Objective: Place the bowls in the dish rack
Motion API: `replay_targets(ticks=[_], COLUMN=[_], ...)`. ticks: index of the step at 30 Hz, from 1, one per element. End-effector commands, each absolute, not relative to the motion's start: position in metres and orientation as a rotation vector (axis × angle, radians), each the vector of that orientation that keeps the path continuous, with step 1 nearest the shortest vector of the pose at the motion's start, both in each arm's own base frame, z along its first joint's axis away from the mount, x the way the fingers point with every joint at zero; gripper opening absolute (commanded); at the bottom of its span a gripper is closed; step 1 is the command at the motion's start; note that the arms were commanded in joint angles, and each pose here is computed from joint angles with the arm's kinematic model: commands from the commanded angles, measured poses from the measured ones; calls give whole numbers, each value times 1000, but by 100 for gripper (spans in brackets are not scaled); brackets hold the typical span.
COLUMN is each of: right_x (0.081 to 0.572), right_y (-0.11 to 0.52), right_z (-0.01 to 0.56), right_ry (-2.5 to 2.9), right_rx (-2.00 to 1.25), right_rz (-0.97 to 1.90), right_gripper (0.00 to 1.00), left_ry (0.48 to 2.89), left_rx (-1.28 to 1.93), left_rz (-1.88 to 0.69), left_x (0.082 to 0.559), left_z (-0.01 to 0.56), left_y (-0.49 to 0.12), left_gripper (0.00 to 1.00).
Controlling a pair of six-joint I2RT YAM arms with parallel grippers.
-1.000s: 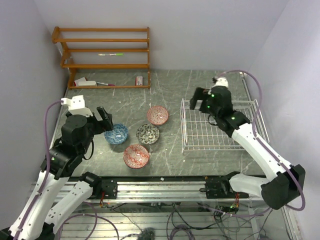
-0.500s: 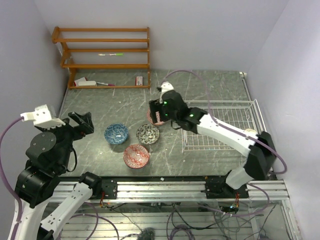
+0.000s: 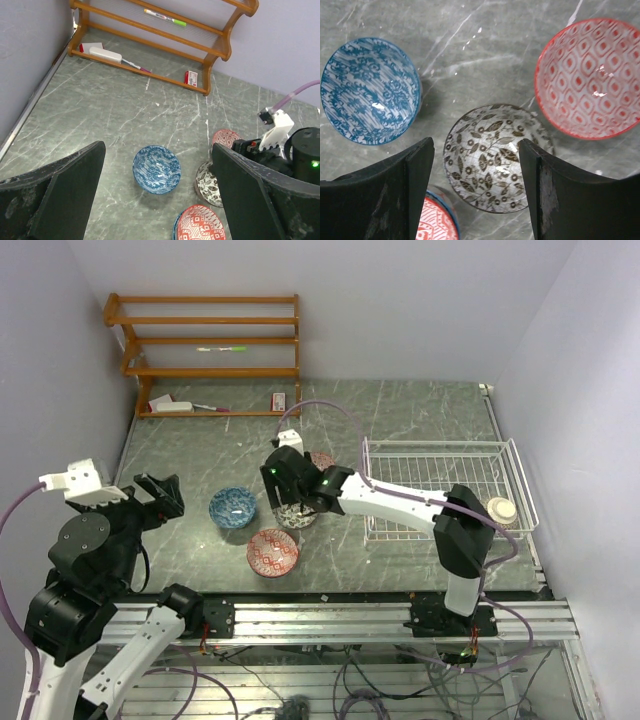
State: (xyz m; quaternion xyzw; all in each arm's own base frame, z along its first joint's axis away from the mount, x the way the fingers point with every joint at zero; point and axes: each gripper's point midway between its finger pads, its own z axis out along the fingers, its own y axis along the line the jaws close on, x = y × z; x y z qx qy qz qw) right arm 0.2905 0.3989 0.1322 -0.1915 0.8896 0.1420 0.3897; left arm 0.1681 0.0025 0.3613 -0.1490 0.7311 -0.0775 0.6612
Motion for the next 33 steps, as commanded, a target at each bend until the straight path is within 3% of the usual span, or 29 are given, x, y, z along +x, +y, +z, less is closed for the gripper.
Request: replay_targets(ticks=[1,10,14,20,28,33], right_x=[271,270,276,281,282,283], right_y=[414,426,427,428,425,419], right_z=[118,72,59,42,45,55], right_ry=[2285,2347,2348,2364,2357,2340], right_rx=[-448,-461,-442,-462,-447,-439], right_rz=[337,232,177,111,99,87], right_gripper=[68,64,49,48,30,6], left_ry=[1623,1608,1614,1617,1613,1613], left_rx=[-338,-333,-327,-322,-326,-329], left_rz=[-173,-182,-171,-152,-149,-151], left_x=[159,150,148,147,144,144], left_z=[368,367,364,363,362,363], left_y=[9,12,14,17,19,19], left_gripper=[99,99,99,99,99,99])
